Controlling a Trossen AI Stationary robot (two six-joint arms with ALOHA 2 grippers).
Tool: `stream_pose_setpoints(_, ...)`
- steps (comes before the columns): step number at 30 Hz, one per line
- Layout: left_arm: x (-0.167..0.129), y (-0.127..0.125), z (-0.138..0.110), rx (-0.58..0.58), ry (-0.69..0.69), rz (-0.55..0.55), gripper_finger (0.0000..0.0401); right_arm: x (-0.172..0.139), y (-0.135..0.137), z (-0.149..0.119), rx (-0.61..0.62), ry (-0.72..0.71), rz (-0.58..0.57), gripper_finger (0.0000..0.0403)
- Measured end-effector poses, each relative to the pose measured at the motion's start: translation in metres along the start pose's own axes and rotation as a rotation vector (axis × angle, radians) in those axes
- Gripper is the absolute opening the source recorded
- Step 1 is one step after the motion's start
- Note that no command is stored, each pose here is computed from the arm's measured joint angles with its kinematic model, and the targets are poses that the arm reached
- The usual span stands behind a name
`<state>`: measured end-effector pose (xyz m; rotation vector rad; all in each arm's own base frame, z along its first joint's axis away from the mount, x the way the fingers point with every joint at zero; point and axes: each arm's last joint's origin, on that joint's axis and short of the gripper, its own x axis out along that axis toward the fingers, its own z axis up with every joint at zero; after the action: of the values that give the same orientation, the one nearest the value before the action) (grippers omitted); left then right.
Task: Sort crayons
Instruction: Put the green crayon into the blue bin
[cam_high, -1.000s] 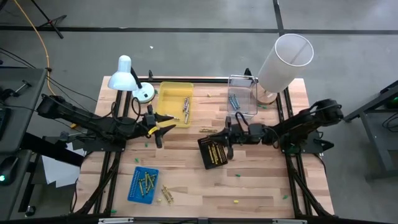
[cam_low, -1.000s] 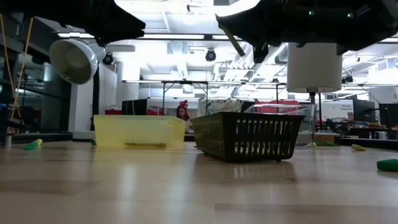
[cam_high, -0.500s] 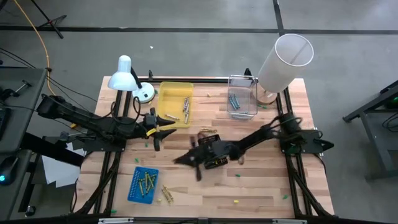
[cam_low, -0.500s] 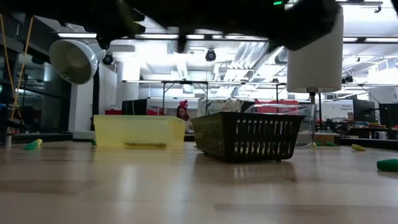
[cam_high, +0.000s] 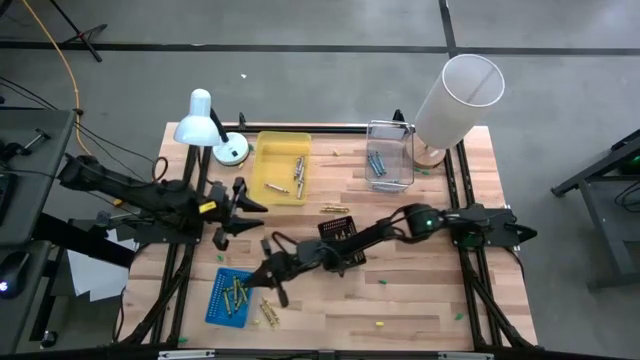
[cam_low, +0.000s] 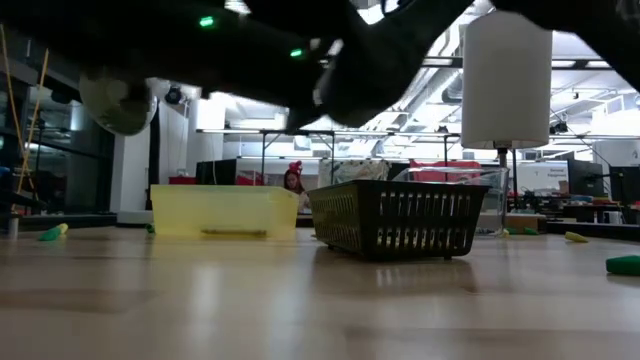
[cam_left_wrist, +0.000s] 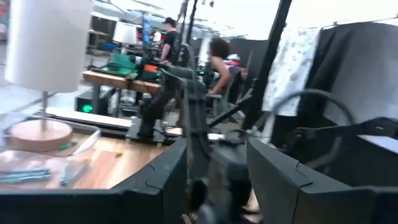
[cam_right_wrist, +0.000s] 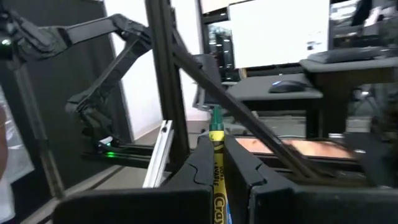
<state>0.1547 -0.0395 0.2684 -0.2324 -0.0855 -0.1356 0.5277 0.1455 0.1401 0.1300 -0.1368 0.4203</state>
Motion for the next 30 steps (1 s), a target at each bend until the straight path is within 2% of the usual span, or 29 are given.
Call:
stream_pose_setpoints(7, -0.002, 0.001, 0.0, 0.021, -0.018, 0.108, 0.0154, 0.027, -0.004, -0.013, 0.003, -0.022, 0.034, 0.0)
stream_pose_setpoints(11, -0.002, 0.001, -0.001, 0.023, -0.01, 0.11, 0.0154, 0.03, -0.009, -0.018, 0.007, -0.006, 0.017, 0.0)
stream_pose_setpoints(20, -0.002, 0.002, 0.0, 0.023, -0.016, 0.13, 0.0154, 0.03, -0.014, -0.021, 0.012, 0.024, -0.14, 0.0002)
stream_pose_setpoints(30, -0.002, 0.002, 0.0, 0.023, -0.016, 0.133, 0.0154, 0.029, -0.013, -0.028, 0.047, 0.084, -0.153, 0.001)
